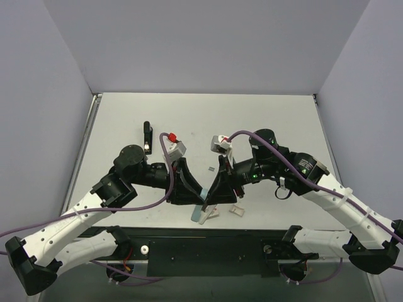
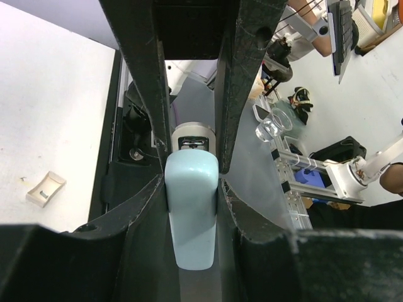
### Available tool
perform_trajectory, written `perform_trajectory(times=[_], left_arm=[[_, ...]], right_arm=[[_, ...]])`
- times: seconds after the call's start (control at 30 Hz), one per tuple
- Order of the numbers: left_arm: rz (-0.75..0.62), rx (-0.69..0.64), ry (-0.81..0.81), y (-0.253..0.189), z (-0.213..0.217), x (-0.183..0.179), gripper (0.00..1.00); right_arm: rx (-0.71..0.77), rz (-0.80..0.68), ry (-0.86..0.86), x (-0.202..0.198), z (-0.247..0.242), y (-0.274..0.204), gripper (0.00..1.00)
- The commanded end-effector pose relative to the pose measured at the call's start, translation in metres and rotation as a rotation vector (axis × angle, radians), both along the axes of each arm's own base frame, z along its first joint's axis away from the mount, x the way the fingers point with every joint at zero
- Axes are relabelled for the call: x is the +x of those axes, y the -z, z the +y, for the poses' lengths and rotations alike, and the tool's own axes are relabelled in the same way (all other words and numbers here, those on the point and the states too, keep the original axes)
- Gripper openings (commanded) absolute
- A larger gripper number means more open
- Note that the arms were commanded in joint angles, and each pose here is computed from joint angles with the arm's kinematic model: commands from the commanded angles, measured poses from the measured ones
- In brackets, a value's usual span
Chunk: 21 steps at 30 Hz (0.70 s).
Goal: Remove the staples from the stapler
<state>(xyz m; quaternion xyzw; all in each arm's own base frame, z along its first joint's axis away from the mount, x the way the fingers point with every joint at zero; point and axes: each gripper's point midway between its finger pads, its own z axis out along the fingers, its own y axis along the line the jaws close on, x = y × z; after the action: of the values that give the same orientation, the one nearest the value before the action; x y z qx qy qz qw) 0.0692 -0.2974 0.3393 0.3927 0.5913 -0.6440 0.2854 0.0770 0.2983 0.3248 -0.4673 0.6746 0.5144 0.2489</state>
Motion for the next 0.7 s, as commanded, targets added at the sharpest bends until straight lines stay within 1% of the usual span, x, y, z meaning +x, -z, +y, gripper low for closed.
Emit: perform_trajectory(times=[0.0,0.03,0.07,0.1,0.27,0.43,0.67], left_arm=[[-0.084,-0.073,0.028,-0.029,0.000,-0.007,0.00],[-0.087,-0.075,0.030,-0.031,0.000,-0.008,0.00],[-0.087,-0.072,0.025,-0.030,0.000,-0.007,0.00],[-0.091,-0.075,0.021,-0.032,0.000,-0.007,0.00],[-0.109,-0.086,0.009,-0.036,-0.001,-0.006,0.00],[-0.116,-0.095,-0.037,-0.040,-0.001,0.000,0.00],[-0.142,-0.128,-0.088,-0.053,0.003,0.003,0.00]], right_arm=[[0.038,-0.062,-0.015,0.002,0.003,-0.012,0.20],[0.036,-0.062,-0.015,0.002,0.002,-0.011,0.15],[0.030,-0.059,-0.016,0.001,0.002,-0.008,0.02],[0.029,-0.062,-0.012,0.001,0.000,-0.007,0.00],[-0.001,-0.062,0.016,-0.002,-0.009,0.012,0.00],[-0.016,-0.044,0.044,-0.009,-0.020,0.031,0.00],[-0.005,-0.031,0.095,-0.017,-0.034,0.045,0.00]])
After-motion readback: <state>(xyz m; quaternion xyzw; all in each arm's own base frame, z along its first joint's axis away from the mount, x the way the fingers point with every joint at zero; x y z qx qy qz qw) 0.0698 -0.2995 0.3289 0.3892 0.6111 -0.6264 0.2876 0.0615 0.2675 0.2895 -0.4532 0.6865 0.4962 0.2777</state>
